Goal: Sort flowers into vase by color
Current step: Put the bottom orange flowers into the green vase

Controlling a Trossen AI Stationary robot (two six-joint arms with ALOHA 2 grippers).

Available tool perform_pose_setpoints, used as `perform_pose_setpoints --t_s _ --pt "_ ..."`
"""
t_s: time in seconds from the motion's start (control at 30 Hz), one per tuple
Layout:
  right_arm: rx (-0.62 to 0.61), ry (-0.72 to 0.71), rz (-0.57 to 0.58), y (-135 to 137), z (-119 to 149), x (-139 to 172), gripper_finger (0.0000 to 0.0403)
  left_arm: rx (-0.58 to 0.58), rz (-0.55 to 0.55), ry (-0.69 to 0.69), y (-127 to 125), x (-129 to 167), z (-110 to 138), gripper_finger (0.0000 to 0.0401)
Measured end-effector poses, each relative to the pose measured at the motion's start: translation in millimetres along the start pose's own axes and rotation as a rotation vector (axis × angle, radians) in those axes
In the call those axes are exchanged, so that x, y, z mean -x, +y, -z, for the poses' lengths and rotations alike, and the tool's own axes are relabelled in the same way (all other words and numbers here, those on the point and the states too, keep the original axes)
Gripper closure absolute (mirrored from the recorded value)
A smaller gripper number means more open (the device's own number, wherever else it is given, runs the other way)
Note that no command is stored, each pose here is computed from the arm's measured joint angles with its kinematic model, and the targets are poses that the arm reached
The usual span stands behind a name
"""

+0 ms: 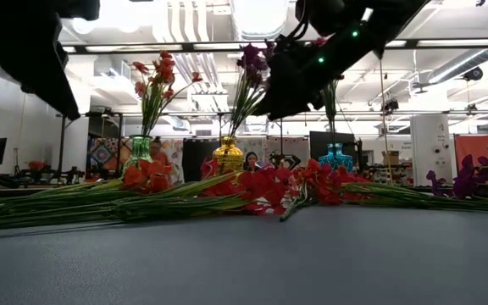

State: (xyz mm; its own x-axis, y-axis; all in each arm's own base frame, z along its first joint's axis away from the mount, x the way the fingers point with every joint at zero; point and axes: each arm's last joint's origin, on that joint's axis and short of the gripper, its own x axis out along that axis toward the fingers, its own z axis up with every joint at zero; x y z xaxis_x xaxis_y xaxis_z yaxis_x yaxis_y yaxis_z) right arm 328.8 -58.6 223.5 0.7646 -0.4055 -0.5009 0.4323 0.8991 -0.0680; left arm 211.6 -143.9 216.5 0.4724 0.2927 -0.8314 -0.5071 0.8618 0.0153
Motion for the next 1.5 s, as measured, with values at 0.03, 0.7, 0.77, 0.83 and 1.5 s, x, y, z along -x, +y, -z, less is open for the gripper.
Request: perform_pose_setpoints --t_s 0.03,0.7,0.77,0.83,1.5 --pt "0.004 0.016 -0.007 3 2 2 0.0115 0.02 0.005 0.005 0 -1 1 0.017" --pt "0.065 0.076 -0.102 40 13 16 0.0115 0.277 -0.061 0.191 -32 -43 10 0.0129" --pt "0.057 0.077 -0.102 40 13 16 0.0115 0.273 -0.082 0.237 -36 -45 9 0.0114" --pt "0.052 0.079 -0.102 40 13 16 0.0115 0.265 -0.105 0.266 -40 -47 10 0.0101" --pt "0.051 0.106 -0.119 47 17 19 0.0115 0.282 -0.207 0.365 -45 -81 15 0.0189"
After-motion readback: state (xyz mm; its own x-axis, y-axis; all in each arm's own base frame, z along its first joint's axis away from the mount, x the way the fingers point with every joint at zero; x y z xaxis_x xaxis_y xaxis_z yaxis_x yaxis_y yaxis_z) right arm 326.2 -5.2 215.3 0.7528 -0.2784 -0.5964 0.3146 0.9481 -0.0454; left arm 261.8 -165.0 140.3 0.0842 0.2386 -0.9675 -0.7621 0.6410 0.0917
